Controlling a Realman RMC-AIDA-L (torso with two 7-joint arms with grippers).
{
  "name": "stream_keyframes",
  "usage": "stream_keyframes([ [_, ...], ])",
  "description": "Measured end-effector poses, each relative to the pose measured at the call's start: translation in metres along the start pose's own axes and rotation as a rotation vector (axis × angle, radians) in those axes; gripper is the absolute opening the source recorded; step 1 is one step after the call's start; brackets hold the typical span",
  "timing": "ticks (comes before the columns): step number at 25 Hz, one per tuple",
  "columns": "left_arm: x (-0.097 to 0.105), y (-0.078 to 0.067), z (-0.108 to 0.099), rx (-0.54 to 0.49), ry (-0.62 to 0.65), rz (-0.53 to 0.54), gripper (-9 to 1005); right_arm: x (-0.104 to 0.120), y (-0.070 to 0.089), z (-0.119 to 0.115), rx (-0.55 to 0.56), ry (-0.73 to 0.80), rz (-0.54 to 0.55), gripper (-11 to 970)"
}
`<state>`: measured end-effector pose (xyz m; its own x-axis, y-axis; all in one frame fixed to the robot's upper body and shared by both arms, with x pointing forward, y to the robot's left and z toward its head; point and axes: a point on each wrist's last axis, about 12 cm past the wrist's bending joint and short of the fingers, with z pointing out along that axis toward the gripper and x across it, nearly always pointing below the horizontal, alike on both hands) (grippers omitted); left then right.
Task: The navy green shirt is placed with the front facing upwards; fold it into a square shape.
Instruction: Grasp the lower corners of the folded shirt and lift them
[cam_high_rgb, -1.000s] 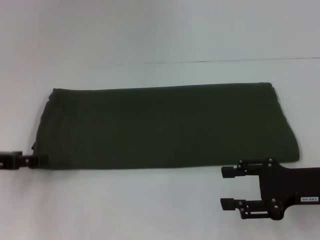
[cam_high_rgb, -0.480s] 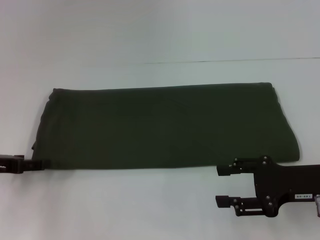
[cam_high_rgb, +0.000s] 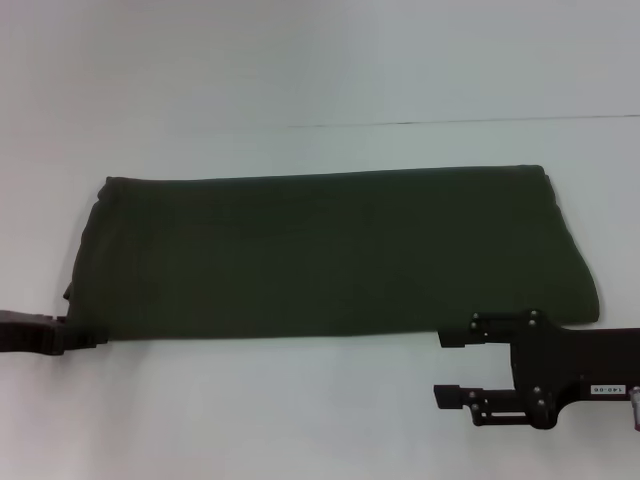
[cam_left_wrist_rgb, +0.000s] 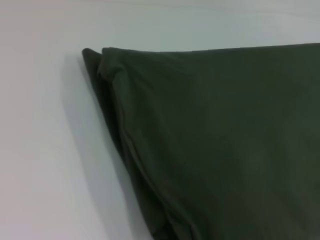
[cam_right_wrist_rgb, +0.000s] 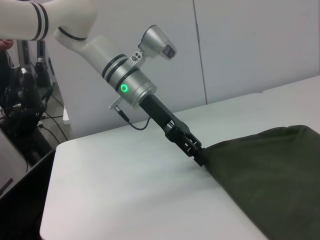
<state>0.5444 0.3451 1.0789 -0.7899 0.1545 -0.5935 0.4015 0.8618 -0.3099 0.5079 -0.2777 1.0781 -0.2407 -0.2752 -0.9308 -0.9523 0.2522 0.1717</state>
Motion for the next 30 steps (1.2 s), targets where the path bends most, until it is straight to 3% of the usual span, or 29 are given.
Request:
stream_keyframes([
  [11,-0.006,-0.002,0.001,0.004,-0.008,0.018,379,0.002,0.0,-0.001,0.016,0.002,0.008,717],
  [17,-0.008,-0.002,0.001,0.0,-0.004,0.018,143,0.004,0.0,-0.004,0.028,-0.002,0.026,716],
  [19,-0.008,-0.001,0.001,-0.003,0.002,0.02,116,0.006,-0.001,-0.007,0.049,-0.005,0.034,716],
  [22,-0.007,-0.002,-0.001,0.007,0.012,0.03,76,0.011,-0.005,-0.019,0.138,-0.02,0.076,717],
  [30,-0.012,-0.009,-0.007,0.045,-0.004,0.084,41,0.044,-0.023,-0.064,0.554,-0.051,0.328,718],
])
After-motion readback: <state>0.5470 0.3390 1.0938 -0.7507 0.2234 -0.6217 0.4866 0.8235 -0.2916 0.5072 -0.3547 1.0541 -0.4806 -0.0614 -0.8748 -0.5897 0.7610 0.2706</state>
